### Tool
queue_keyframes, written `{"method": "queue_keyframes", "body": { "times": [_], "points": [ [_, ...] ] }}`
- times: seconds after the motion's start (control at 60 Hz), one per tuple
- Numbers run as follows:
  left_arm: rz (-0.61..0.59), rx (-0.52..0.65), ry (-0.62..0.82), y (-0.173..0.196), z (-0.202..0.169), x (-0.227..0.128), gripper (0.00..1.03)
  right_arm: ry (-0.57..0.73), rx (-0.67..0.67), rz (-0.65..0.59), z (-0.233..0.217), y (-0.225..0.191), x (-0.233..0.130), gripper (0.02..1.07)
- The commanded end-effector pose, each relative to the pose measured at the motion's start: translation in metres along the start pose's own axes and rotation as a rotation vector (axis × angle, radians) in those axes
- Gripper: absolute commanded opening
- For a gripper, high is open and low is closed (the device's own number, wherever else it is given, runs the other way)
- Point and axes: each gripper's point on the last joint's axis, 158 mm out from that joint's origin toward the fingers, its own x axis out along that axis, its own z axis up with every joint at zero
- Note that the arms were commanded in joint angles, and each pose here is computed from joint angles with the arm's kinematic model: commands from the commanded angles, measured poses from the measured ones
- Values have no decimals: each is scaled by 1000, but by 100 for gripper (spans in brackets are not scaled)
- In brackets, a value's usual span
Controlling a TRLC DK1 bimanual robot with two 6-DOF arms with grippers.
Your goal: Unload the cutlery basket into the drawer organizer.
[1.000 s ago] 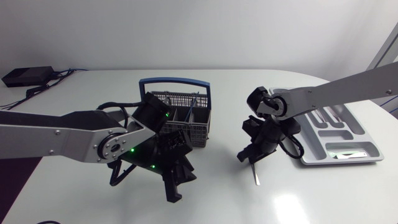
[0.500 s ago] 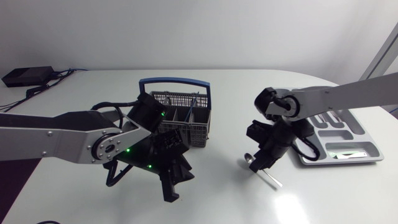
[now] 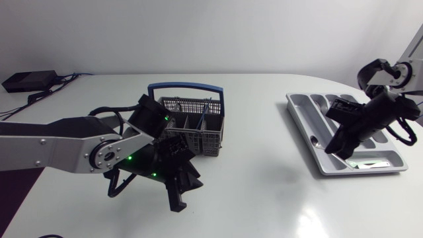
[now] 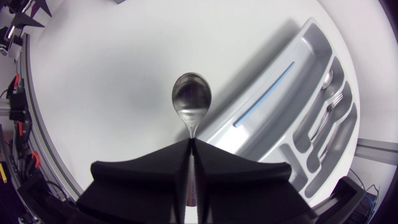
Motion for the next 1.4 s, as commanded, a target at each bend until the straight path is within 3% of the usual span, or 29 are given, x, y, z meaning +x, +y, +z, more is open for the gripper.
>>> {"method": "queue_keyframes", "body": {
  "times": [0.0, 0.217, 0.55, 0.933, 1.167, 1.233, 1.283, 1.383],
  "points": [
    [-7, 1, 7, -3, -8, -1, 34, 9, -69, 26, -18, -17, 9, 8],
    [-4, -5, -1, -4, -5, -4, 34, -7, -126, 41, -67, -61, 18, 8],
    [12, -18, -2, -2, -3, -8, 34, 40, -343, -35, -131, -124, 18, 8],
    [24, -26, 3, 0, -3, -8, 34, 177, -574, -80, -156, -122, 46, 8],
    [26, -25, 2, 0, -3, -9, 34, 179, -652, -132, -149, -115, 47, 9],
    [27, -26, 1, 0, -2, -9, 34, 147, -666, -181, -139, -119, 41, 22],
    [26, -25, 1, 0, -2, -9, 34, 125, -668, -221, -132, -124, 37, 43],
    [29, -25, -2, 1, 0, -10, 34, 85, -658, -307, -120, -136, 18, 74]
  ]
}}
